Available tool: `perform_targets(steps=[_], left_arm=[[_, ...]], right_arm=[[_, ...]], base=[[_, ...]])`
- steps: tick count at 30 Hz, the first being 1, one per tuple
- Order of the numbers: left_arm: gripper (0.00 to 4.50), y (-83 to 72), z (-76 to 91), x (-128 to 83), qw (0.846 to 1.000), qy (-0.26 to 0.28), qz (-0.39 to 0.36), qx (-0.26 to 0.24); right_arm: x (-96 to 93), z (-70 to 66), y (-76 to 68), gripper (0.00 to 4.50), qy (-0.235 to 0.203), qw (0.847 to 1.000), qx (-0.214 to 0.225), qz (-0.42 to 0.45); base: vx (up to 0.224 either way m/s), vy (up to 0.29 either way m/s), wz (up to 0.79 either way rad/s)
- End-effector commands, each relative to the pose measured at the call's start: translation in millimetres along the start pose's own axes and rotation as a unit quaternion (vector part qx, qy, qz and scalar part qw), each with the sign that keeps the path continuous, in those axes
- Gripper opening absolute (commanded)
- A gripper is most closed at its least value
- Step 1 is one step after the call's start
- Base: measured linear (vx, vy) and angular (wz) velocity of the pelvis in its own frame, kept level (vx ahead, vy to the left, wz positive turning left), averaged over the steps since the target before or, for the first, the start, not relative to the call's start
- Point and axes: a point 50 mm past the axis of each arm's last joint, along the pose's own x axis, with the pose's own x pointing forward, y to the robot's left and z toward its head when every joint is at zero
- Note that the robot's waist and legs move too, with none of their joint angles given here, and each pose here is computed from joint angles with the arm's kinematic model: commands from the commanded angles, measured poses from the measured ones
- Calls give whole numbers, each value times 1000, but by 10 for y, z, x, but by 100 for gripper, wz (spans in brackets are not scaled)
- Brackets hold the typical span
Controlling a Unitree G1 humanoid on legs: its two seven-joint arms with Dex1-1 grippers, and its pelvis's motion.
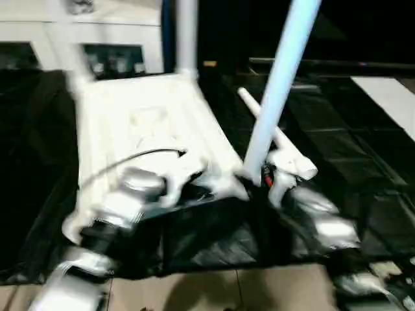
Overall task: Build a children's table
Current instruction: Rotate leg to tighten
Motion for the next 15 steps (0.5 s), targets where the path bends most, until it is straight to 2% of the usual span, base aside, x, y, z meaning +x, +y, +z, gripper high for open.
perform_targets(steps=[1,3,4,6,7,9,10,12,15], left_arm=[[0,-173,165,179,999,-39,-19,-1],[0,-192,183,205,999,-44,-16,-2],[0,-203,194,218,999,-46,-17,1],[0,-209,201,220,999,-46,-19,9],[0,-206,195,211,999,-42,-19,14],[0,-200,188,196,999,-39,-21,19],[0,-184,176,170,999,-36,-23,22],[0,-173,169,136,998,-36,-30,31],[0,-141,104,-6,995,-28,-74,63]], right_arm=[[102,-218,304,267,52,998,-10,29],[123,-206,358,267,47,998,-20,34],[136,-189,388,322,39,998,-21,38],[149,-162,403,336,26,999,-9,44],[152,-144,394,353,19,999,-1,49],[145,-131,375,353,16,998,-7,53],[125,-114,349,378,13,998,-13,66],[94,-90,309,392,7,997,-25,79],[-73,-36,193,392,-1,985,-66,157]], base=[[0,0,0],[0,0,0],[0,0,0],[0,0,0],[0,0,0],[0,0,0],[0,0,0],[0,0,0],[0,0,0]])
